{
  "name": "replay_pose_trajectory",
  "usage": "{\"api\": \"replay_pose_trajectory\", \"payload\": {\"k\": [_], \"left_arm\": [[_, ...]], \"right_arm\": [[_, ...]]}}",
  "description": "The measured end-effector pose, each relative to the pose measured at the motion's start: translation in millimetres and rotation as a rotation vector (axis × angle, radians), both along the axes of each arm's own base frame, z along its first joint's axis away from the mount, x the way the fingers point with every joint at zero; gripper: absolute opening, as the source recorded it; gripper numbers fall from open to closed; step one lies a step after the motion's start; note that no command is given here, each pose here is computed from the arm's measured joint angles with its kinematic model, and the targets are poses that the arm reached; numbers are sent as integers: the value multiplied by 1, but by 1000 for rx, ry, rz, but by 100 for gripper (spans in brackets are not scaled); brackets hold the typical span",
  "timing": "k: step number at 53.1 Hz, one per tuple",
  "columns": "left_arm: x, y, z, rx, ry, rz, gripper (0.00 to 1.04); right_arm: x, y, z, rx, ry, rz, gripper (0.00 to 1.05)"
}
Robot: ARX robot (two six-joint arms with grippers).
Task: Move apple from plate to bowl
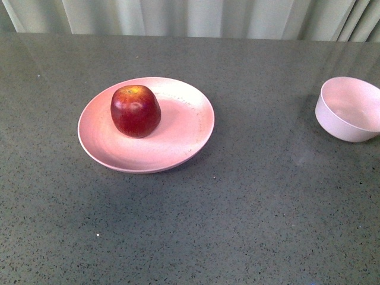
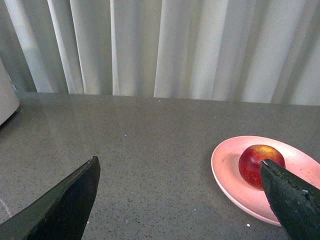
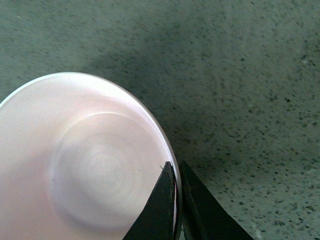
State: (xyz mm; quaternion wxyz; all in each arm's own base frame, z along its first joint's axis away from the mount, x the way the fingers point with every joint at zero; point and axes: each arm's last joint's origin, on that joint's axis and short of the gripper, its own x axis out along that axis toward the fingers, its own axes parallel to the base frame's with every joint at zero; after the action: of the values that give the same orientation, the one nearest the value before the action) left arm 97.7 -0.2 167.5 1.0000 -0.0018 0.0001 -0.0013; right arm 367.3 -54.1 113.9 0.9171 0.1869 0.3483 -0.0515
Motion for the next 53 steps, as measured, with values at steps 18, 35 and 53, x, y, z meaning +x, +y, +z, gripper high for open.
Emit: {"api": "replay_pose_trajectory", "payload": {"k": [18, 35, 53], "left_arm": [[0, 0, 0, 0, 0, 0, 96], [0, 0, 0, 0, 0, 0, 96], [0, 0, 0, 0, 0, 0, 96]], "right_arm": [[14, 82, 10, -13, 19, 145, 2], [26, 129, -2, -50, 70, 203, 2], [25, 143, -12, -70, 110, 220, 2]]}}
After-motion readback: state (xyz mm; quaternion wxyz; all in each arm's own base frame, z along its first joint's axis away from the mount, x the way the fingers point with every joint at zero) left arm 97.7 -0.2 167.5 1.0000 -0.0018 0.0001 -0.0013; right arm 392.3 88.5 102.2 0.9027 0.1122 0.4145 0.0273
